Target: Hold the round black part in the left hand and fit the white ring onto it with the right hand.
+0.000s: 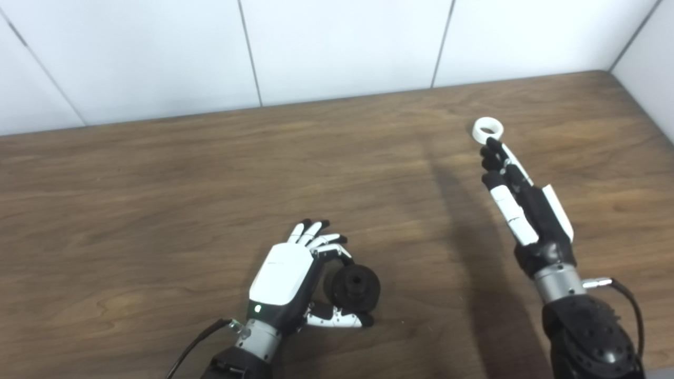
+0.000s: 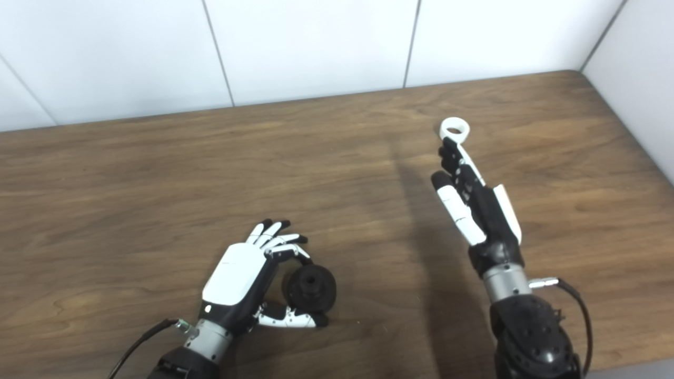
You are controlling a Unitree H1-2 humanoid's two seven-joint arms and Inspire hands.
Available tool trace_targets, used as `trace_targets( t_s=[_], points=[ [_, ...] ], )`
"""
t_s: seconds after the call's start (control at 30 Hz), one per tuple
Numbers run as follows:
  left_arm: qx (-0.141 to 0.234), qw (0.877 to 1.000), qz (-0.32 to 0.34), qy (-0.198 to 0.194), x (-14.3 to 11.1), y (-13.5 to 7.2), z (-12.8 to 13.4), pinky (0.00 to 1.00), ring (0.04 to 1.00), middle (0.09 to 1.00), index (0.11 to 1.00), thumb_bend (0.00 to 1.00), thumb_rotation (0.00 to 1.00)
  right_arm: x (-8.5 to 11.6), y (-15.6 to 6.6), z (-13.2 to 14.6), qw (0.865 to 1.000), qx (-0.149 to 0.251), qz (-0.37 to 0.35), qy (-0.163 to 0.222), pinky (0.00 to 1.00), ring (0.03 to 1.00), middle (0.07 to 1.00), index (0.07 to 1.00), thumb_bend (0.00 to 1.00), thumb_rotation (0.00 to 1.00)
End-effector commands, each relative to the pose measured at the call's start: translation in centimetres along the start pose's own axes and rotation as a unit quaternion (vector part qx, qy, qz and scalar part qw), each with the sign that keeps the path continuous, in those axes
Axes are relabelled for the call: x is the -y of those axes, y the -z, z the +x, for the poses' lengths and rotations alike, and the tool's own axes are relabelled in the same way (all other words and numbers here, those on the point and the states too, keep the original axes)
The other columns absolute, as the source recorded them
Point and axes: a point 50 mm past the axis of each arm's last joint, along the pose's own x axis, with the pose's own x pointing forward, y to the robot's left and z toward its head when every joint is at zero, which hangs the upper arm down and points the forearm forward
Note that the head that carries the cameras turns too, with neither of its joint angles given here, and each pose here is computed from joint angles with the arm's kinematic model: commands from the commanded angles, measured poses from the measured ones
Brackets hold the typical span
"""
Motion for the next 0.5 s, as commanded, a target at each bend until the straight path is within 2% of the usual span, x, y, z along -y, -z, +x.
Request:
trace_targets(
  t_s=[0.0, 0.17, 0.2, 0.33, 0.47],
  points=[
    [-0.021, 0.999, 0.022, 0.033, 1.2, 1.1, -0.9, 1.00, 0.945, 0.808, 0.482, 0.53, 0.06, 1.4, -1.9, 0.8, 0.999, 0.030, -0.043, 0.011, 0.83, 0.929, 0.934, 0.913, 0.64, 0.61],
    [-0.026, 0.999, 0.026, 0.039, 1.5, 1.5, -1.3, 1.00, 0.946, 0.811, 0.482, 0.53, 0.06, 3.1, -2.9, 3.0, 0.988, 0.051, -0.142, 0.025, 0.90, 0.931, 0.925, 0.900, 0.70, 0.53],
    [-0.027, 0.999, 0.026, 0.040, 1.5, 1.5, -1.4, 1.00, 0.945, 0.812, 0.482, 0.53, 0.06, 3.4, -3.0, 3.5, 0.985, 0.054, -0.159, 0.029, 0.87, 0.906, 0.913, 0.895, 0.70, 0.50],
    [-0.030, 0.998, 0.029, 0.042, 1.8, 2.0, -1.9, 1.00, 0.941, 0.812, 0.483, 0.53, 0.06, 4.5, -3.5, 5.7, 0.977, 0.050, -0.202, 0.047, 0.77, 0.839, 0.870, 0.880, 0.77, 0.45],
    [-0.034, 0.998, 0.037, 0.049, 1.9, 2.1, -2.1, 1.00, 0.948, 0.816, 0.484, 0.53, 0.06, 5.4, -4.1, 8.0, 0.970, 0.048, -0.233, 0.055, 0.77, 0.840, 0.865, 0.860, 0.80, 0.41]
  ],
)
